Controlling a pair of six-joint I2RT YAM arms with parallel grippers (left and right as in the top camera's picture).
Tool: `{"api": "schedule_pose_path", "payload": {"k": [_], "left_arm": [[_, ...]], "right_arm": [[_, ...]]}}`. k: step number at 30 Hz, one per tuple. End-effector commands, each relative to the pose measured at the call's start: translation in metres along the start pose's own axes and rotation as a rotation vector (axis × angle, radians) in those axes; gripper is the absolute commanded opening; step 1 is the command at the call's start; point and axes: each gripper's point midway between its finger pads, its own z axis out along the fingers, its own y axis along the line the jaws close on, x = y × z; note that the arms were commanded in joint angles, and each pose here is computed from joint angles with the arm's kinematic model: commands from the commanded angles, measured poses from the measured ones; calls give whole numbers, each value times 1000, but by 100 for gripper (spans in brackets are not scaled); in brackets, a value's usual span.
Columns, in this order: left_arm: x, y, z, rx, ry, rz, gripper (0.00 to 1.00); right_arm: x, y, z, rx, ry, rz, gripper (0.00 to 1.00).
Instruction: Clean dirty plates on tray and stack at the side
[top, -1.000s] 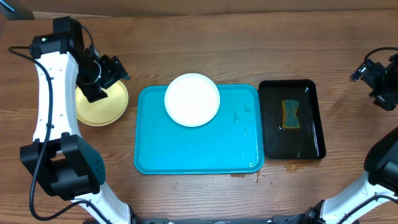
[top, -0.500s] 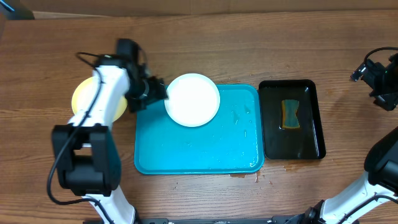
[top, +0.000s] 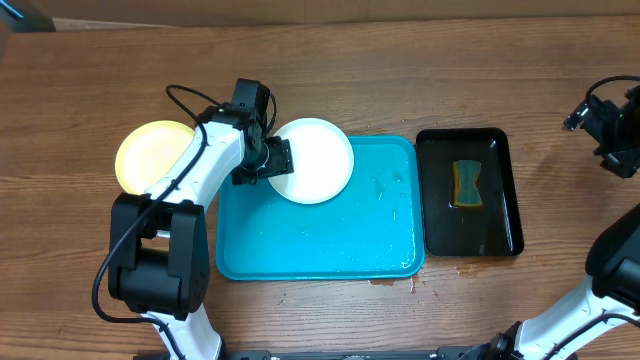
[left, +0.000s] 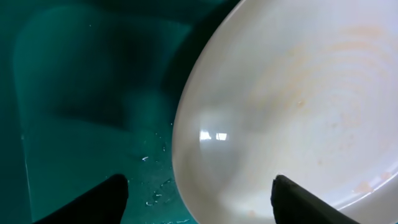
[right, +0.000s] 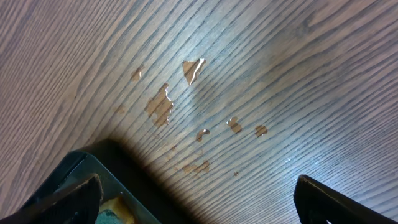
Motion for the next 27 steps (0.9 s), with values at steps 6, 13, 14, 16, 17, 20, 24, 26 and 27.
{"api": "schedule_pose_path", "payload": {"k": [6,13,14,16,17,20,24,26,27], "left_arm": [[7,0,11,1,-33,9,51],[10,0,18,5,-40,14,42],[10,0,19,6,-41,15,36],[10,0,19,6,-42,15,16],[9,-1,19,7,-44,16,4],[6,-2,15,9,-53,45,4],[-12,-4,-10,17,-96,40,4],[-26,-1,-33,16,-143,21,4],[-33,3,-44,14,-166,7,4]], "right_arm": [[-5,4,-12,-14,-39,-3,100],[-5,4,-12,-14,-39,-3,100],[-5,4,-12,-14,-39,-3,100],[-5,4,-12,-14,-39,-3,100],[-5,4,-12,-14,-39,-3,100],[-5,4,-12,-14,-39,-3,100],[-5,4,-12,-14,-39,-3,100],[-5,4,-12,-14,-39,-3,100],[-5,4,-12,-14,-39,-3,100]]}}
